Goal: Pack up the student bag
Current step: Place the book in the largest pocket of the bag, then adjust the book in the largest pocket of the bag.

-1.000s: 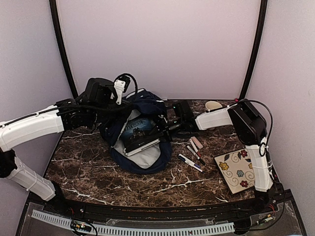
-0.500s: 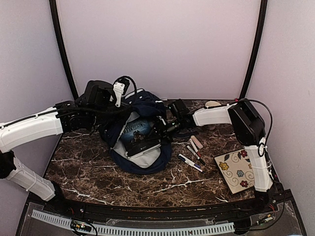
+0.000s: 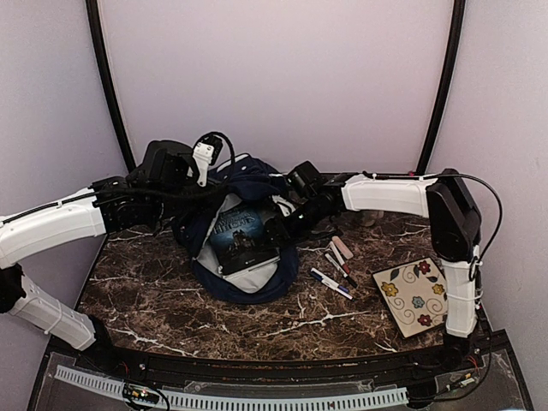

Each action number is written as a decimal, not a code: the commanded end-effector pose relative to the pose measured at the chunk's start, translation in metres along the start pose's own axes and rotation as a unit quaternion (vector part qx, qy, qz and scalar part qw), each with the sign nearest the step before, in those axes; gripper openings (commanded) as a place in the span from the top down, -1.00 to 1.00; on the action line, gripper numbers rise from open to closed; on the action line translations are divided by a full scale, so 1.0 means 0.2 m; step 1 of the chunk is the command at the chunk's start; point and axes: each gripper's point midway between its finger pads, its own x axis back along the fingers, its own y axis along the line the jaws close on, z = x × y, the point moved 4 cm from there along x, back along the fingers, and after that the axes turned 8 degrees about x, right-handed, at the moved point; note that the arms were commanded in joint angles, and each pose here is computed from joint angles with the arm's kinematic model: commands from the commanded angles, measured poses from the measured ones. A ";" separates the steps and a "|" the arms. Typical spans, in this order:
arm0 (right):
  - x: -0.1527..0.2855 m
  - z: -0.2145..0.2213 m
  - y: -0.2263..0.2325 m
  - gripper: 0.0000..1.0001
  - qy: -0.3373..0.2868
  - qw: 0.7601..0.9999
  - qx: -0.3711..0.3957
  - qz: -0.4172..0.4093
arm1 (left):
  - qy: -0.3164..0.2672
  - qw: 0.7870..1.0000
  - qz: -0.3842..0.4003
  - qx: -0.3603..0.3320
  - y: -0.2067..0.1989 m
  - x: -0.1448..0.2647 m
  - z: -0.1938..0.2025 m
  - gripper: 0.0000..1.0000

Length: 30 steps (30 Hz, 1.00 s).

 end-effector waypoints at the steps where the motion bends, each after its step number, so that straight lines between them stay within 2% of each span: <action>1: 0.17 -0.05 0.07 -0.46 -0.035 0.994 0.089 0.049 | -0.070 0.997 0.016 0.023 -0.01 0.11 -0.17 1.00; 5: 0.23 0.01 0.12 -0.43 -0.036 0.989 0.128 0.061 | -0.068 0.997 0.023 0.020 -0.03 0.10 -0.17 1.00; 9: 0.22 0.11 0.27 -0.34 -0.011 0.979 0.201 0.008 | -0.068 0.997 0.031 0.018 -0.04 0.11 -0.18 1.00; 11: 0.19 0.17 0.33 -0.14 0.016 0.965 0.262 0.000 | -0.066 0.997 0.032 0.014 -0.04 0.11 -0.18 1.00; 14: 0.16 0.20 0.37 0.30 0.033 0.938 0.343 0.028 | -0.063 0.997 0.036 0.013 -0.05 0.10 -0.18 1.00; 16: 0.15 0.20 0.38 0.47 0.032 0.917 0.394 0.050 | -0.061 0.997 0.039 0.014 -0.05 0.10 -0.18 1.00; 17: 0.15 0.19 0.37 0.49 0.031 0.904 0.420 0.067 | -0.063 0.997 0.038 0.015 -0.05 0.11 -0.18 1.00; 20: 0.13 0.15 0.34 0.45 0.026 0.869 0.480 0.118 | -0.067 0.997 0.040 0.018 -0.05 0.12 -0.18 1.00; 27: 0.05 0.07 0.34 -0.08 0.011 0.829 0.539 0.151 | -0.063 0.997 0.044 0.015 -0.06 0.12 -0.18 1.00; 30: 0.00 0.05 0.31 -0.15 0.015 0.816 0.552 0.171 | -0.063 0.997 0.044 0.012 -0.06 0.13 -0.20 1.00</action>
